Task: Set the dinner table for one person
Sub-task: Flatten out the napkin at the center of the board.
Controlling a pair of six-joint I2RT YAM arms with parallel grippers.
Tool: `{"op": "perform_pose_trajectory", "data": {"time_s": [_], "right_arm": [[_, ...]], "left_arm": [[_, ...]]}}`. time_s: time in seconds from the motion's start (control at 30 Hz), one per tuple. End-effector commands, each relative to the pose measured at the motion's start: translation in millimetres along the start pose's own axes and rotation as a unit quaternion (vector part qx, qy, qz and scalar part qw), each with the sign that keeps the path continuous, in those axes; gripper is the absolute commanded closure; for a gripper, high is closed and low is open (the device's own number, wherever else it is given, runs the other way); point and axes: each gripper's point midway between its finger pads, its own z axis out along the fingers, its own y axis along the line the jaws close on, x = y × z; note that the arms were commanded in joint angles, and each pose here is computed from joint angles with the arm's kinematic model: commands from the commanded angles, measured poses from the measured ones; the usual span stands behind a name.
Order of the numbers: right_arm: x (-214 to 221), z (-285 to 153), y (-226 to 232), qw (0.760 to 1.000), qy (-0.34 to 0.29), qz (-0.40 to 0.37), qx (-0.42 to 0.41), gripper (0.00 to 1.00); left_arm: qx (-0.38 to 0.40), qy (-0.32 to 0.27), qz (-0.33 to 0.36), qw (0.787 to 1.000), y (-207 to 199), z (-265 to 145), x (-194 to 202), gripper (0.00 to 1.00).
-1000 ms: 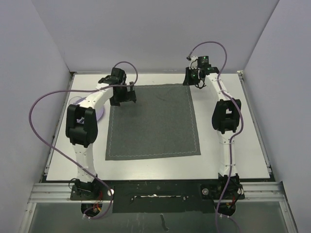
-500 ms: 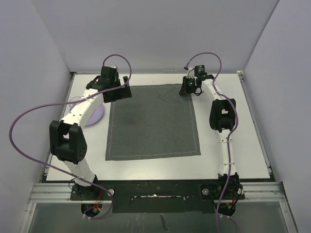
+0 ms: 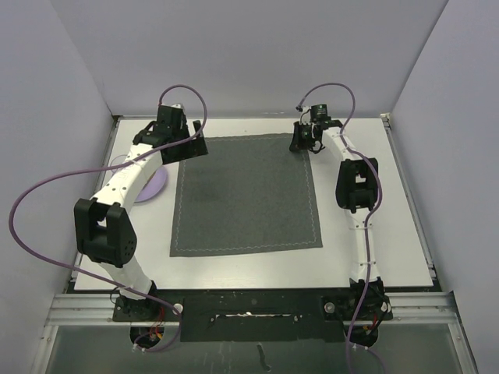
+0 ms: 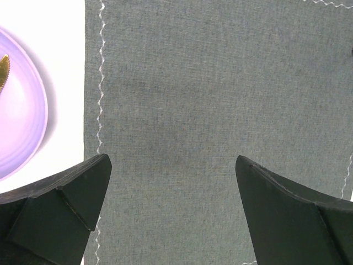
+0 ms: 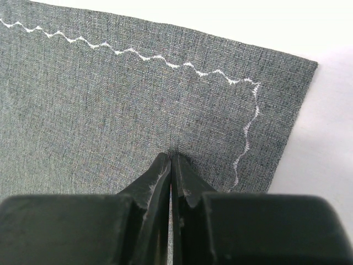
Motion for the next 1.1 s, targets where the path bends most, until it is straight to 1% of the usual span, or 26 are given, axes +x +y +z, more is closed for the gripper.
{"op": "perform_pose_trajectory", "data": {"time_s": [0.0, 0.2, 0.5, 0.6, 0.67, 0.77, 0.87, 0.93, 1.0, 1.03, 1.07], "right_arm": [[18, -13, -43, 0.995, 0.028, 0.003, 0.100, 1.00], [20, -22, -66, 0.991, 0.030, 0.021, 0.125, 1.00], [24, -27, -80, 0.987, 0.038, 0.017, 0.157, 1.00], [21, -25, -70, 0.991, 0.034, 0.012, 0.130, 1.00], [14, -26, -56, 0.995, 0.024, 0.005, 0.101, 1.00], [-2, -38, -28, 0.998, -0.001, -0.020, 0.067, 0.99], [-24, -58, -4, 0.997, -0.029, -0.045, 0.048, 0.89], [-41, -74, 7, 0.997, -0.050, -0.053, 0.038, 0.79], [-53, -87, 16, 0.996, -0.068, -0.056, 0.029, 0.63], [-63, -96, 23, 0.995, -0.081, -0.058, 0.020, 0.58], [-74, -107, 30, 0.993, -0.095, -0.062, 0.015, 0.50]], "left_arm": [[0.007, -0.047, -0.001, 0.999, 1, -29, -22, 0.02], [0.007, -0.042, 0.000, 0.999, 2, -28, -21, 0.02], [0.000, -0.030, 0.002, 1.000, 5, -24, -16, 0.02], [0.001, -0.030, -0.001, 1.000, 5, -23, -16, 0.02], [0.003, -0.028, -0.002, 1.000, 4, -22, -14, 0.02], [0.003, -0.025, -0.003, 1.000, 5, -23, -11, 0.02], [0.003, -0.029, -0.006, 1.000, 7, -28, -10, 0.02], [0.007, -0.031, -0.007, 0.999, 7, -31, -9, 0.02], [0.013, -0.034, -0.009, 0.999, 7, -34, -9, 0.02], [0.018, -0.035, -0.010, 0.999, 7, -35, -9, 0.02], [0.021, -0.034, -0.011, 0.999, 7, -36, -8, 0.02]]}}
